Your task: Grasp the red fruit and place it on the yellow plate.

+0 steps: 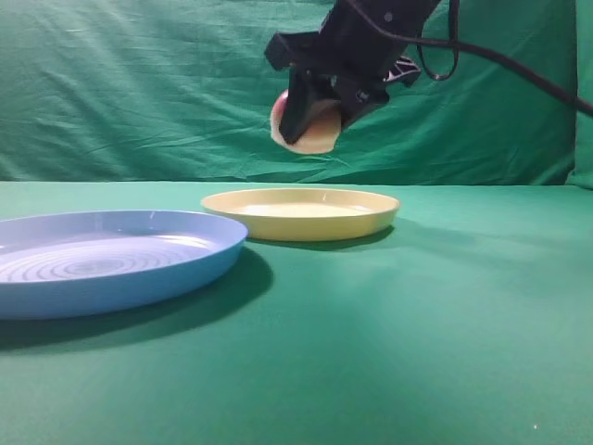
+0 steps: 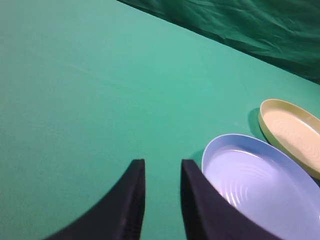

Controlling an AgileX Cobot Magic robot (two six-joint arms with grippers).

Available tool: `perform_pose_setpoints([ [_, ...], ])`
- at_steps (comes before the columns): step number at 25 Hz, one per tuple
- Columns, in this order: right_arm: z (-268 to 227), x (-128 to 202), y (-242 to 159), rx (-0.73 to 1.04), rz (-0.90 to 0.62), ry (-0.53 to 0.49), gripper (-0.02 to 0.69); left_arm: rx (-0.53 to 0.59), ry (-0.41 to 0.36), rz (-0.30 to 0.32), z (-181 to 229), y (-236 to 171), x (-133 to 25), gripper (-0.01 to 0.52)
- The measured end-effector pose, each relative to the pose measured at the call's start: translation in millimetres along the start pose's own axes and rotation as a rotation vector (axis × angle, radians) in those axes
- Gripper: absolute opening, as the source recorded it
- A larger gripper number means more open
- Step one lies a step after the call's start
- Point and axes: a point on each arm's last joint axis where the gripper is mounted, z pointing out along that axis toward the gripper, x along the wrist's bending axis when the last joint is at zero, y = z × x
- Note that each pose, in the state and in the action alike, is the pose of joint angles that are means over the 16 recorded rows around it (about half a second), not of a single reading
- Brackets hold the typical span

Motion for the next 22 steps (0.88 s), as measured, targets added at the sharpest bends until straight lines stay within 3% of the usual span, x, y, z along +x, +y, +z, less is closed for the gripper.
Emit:
perform_pose_setpoints([
  [3,-16,0,12,-0.04,-0.022,-0.007,0.602,0.0,0.0,0.0,0,0,0.0,0.157],
  [6,-41,2,28,-0.092,-0.047,-0.012,0.573,0.0,0.0,0.0,0,0,0.0,0.157],
  [14,-141,18,64,-0.232,-0.106,0.009,0.281,0.0,0.0,0.0,0,0,0.0,0.157],
  [18,-192,30,67,-0.264,-0.11,0.043,0.13,0.0,0.0,0.0,0,0,0.0,0.157],
  [22,-233,42,57,-0.276,-0.098,0.076,0.03,0.0,0.0,0.0,0,0,0.0,0.157],
])
